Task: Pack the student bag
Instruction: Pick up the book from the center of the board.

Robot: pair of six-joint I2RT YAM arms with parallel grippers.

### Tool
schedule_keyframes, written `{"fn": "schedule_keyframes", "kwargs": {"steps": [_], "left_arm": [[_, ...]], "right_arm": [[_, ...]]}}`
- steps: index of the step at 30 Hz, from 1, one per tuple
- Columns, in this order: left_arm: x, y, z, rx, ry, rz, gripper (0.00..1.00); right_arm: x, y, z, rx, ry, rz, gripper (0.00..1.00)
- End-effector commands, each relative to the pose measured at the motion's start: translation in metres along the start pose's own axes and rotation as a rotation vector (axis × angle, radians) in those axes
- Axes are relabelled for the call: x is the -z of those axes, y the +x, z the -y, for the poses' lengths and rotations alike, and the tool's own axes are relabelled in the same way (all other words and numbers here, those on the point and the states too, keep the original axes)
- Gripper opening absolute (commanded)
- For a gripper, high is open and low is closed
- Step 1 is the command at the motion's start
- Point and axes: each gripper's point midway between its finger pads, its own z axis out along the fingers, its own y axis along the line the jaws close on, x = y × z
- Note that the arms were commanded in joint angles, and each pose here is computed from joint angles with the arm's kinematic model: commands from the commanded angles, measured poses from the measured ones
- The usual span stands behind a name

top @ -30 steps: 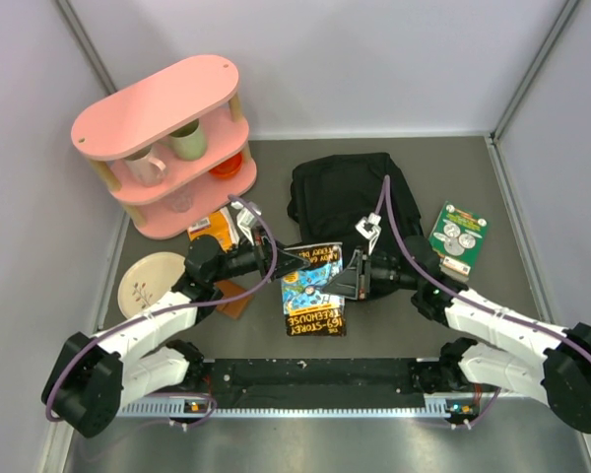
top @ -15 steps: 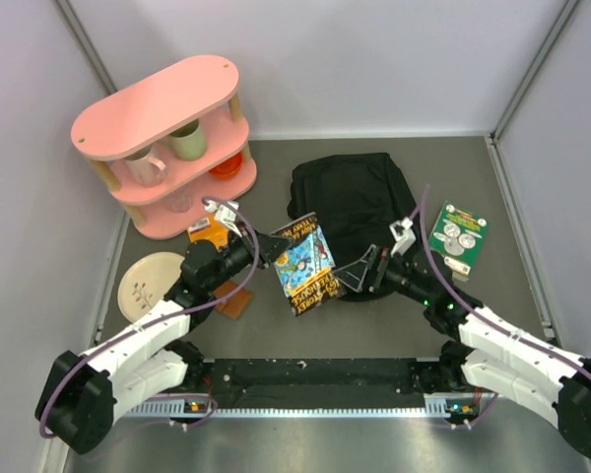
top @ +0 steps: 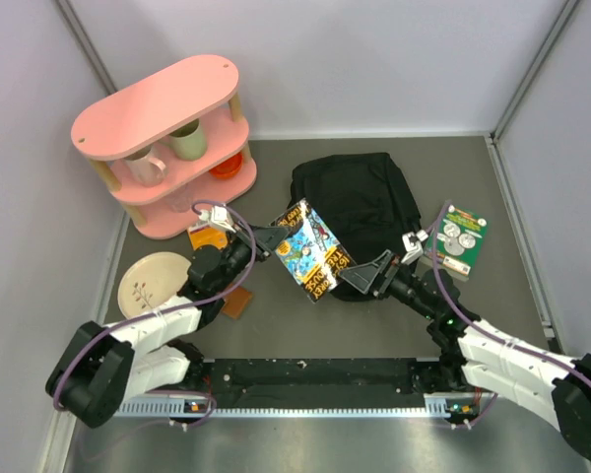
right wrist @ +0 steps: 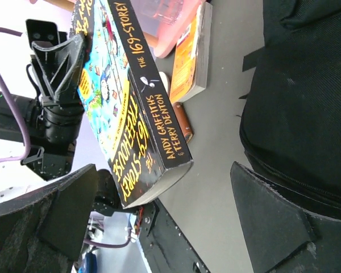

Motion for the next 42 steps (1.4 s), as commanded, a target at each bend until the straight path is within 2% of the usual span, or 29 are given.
{"fn": "schedule_keyframes", "kwargs": {"steps": [1, 8, 11, 14, 15, 17, 18, 21, 24, 26, 29, 30, 32, 33, 34, 35, 36, 37, 38, 39, 40, 41, 42], "left_arm": [[-0.004, -0.024, 0.043, 0.078, 0.177, 0.106, 0.00], [-0.012, -0.024, 0.055, 0.149, 0.256, 0.105, 0.00], [-0.015, -0.018, 0.053, 0.187, 0.277, 0.089, 0.00], [-0.016, -0.013, 0.047, 0.211, 0.278, 0.077, 0.00], [-0.017, -0.011, 0.043, 0.214, 0.271, 0.073, 0.00], [-0.018, -0.009, 0.040, 0.214, 0.262, 0.068, 0.00], [-0.018, -0.008, 0.039, 0.212, 0.258, 0.068, 0.00], [-0.018, -0.008, 0.035, 0.198, 0.240, 0.072, 0.00], [-0.019, -0.008, 0.034, 0.187, 0.230, 0.073, 0.00], [-0.020, -0.008, 0.034, 0.178, 0.228, 0.074, 0.00], [-0.023, -0.005, 0.034, 0.159, 0.224, 0.051, 0.00], [-0.023, -0.003, 0.035, 0.152, 0.226, 0.042, 0.00], [-0.023, 0.000, 0.036, 0.126, 0.230, 0.023, 0.11], [-0.023, 0.002, 0.035, 0.114, 0.226, 0.013, 0.20], [-0.023, 0.008, 0.028, 0.106, 0.192, -0.017, 0.41], [-0.023, 0.007, 0.032, 0.064, 0.195, -0.021, 0.54], [-0.023, 0.011, 0.028, 0.042, 0.173, -0.041, 0.62], [-0.022, 0.015, 0.026, 0.015, 0.157, -0.066, 0.76], [-0.021, 0.019, 0.016, -0.040, 0.097, -0.101, 0.82], [-0.020, 0.022, 0.012, -0.072, 0.068, -0.119, 0.87], [-0.019, 0.022, 0.005, -0.149, 0.037, -0.129, 0.99], [-0.015, 0.025, -0.008, -0.180, -0.048, -0.165, 0.99], [-0.014, 0.023, -0.013, -0.223, -0.079, -0.170, 0.99]], "right_arm": [[-0.011, -0.014, -0.027, -0.002, -0.093, 0.041, 0.98], [-0.030, -0.016, -0.048, -0.044, -0.209, 0.026, 0.97], [-0.033, -0.019, -0.069, -0.046, -0.305, 0.025, 0.93], [-0.034, -0.020, -0.075, -0.062, -0.352, 0.037, 0.83], [-0.035, -0.018, -0.072, -0.074, -0.349, 0.033, 0.76], [-0.034, -0.018, -0.071, -0.079, -0.351, 0.042, 0.68], [-0.034, -0.017, -0.070, -0.078, -0.346, 0.038, 0.60], [-0.034, -0.016, -0.070, -0.078, -0.346, 0.028, 0.49], [-0.034, -0.014, -0.070, -0.086, -0.341, 0.018, 0.49], [-0.035, -0.015, -0.070, -0.087, -0.340, 0.017, 0.41], [-0.035, -0.014, -0.069, -0.086, -0.332, 0.014, 0.00], [-0.035, -0.014, -0.069, -0.086, -0.332, 0.014, 0.00], [-0.033, -0.016, -0.072, -0.077, -0.339, 0.022, 0.00], [-0.032, -0.017, -0.071, -0.071, -0.333, 0.029, 0.00], [-0.032, -0.015, -0.065, -0.071, -0.301, 0.023, 0.00], [-0.032, -0.015, -0.059, -0.050, -0.269, 0.030, 0.00], [-0.025, -0.022, -0.067, -0.027, -0.281, 0.056, 0.00], [-0.023, -0.024, -0.066, -0.004, -0.262, 0.070, 0.00], [-0.024, -0.020, -0.040, 0.018, -0.137, 0.057, 0.00], [-0.015, -0.030, -0.048, 0.046, -0.132, 0.097, 0.00], [-0.011, -0.036, -0.047, 0.065, -0.090, 0.115, 0.00], [-0.005, -0.036, -0.017, 0.097, 0.063, 0.120, 0.00], [0.009, -0.045, -0.026, 0.119, 0.063, 0.159, 0.00]]}}
